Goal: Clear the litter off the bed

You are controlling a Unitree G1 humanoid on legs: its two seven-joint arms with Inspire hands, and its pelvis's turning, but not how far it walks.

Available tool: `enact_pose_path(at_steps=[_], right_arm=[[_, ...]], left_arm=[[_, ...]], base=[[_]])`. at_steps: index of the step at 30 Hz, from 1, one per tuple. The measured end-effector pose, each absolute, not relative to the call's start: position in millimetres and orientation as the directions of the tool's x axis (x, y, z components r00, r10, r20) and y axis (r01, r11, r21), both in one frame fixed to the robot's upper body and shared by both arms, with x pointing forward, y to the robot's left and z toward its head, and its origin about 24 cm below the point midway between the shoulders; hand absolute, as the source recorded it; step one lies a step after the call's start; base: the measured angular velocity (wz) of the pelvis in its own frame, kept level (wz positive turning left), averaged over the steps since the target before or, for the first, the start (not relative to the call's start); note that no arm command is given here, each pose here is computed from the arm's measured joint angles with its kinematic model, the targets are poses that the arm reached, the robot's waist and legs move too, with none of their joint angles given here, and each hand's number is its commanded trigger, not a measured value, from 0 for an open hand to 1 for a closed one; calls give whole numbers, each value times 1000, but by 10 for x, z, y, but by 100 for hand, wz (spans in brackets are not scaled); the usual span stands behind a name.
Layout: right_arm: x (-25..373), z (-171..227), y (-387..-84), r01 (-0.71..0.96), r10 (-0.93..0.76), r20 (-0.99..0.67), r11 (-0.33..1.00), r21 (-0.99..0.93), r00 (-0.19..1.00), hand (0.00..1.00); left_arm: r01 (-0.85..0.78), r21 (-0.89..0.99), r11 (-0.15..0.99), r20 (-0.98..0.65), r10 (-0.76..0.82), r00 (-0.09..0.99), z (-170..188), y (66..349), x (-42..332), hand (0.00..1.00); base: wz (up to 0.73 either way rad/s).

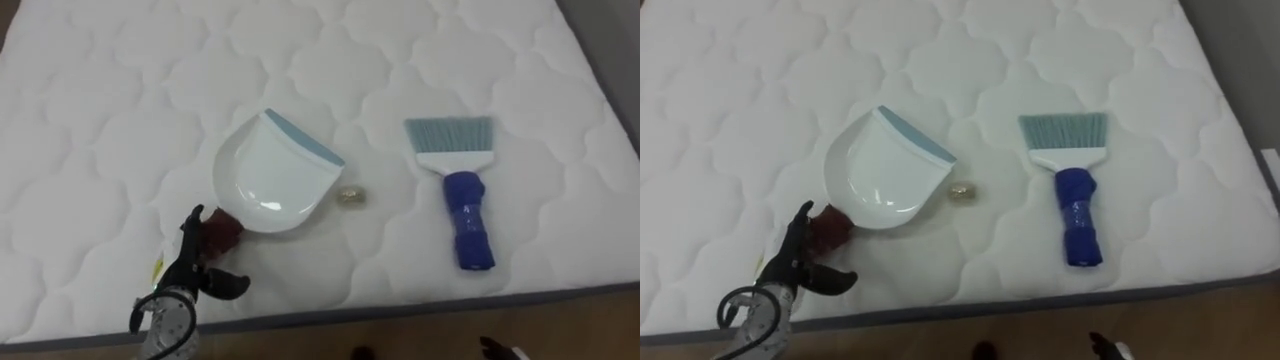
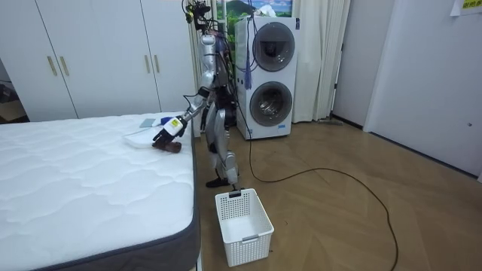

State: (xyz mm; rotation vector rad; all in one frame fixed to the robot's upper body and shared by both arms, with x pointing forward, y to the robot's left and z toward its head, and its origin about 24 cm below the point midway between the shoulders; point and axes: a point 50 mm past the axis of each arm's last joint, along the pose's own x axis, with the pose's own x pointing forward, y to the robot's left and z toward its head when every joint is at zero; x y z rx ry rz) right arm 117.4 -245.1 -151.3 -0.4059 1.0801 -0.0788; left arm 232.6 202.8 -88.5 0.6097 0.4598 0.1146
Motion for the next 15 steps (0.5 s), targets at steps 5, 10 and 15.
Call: enact_pose_path(at_steps=[5, 10, 15], right_arm=[[1186, -1516, -2430, -167, -234, -848, 922, -349, 476, 0], [1232, -1505, -2420, -161, -231, -843, 924, -346, 485, 0], [1232, -1507, -2410, -171, -223, -845, 924, -343, 486, 0]], left_arm=[[-58, 548, 834, -333, 281, 900, -734, 2043, 2557, 0], [-132, 525, 841, -301, 329, 895, -661, 2078, 2634, 0], [-169, 518, 839, -275, 351, 895, -621, 2101, 2663, 0]], base=[[0], [1], [2]])
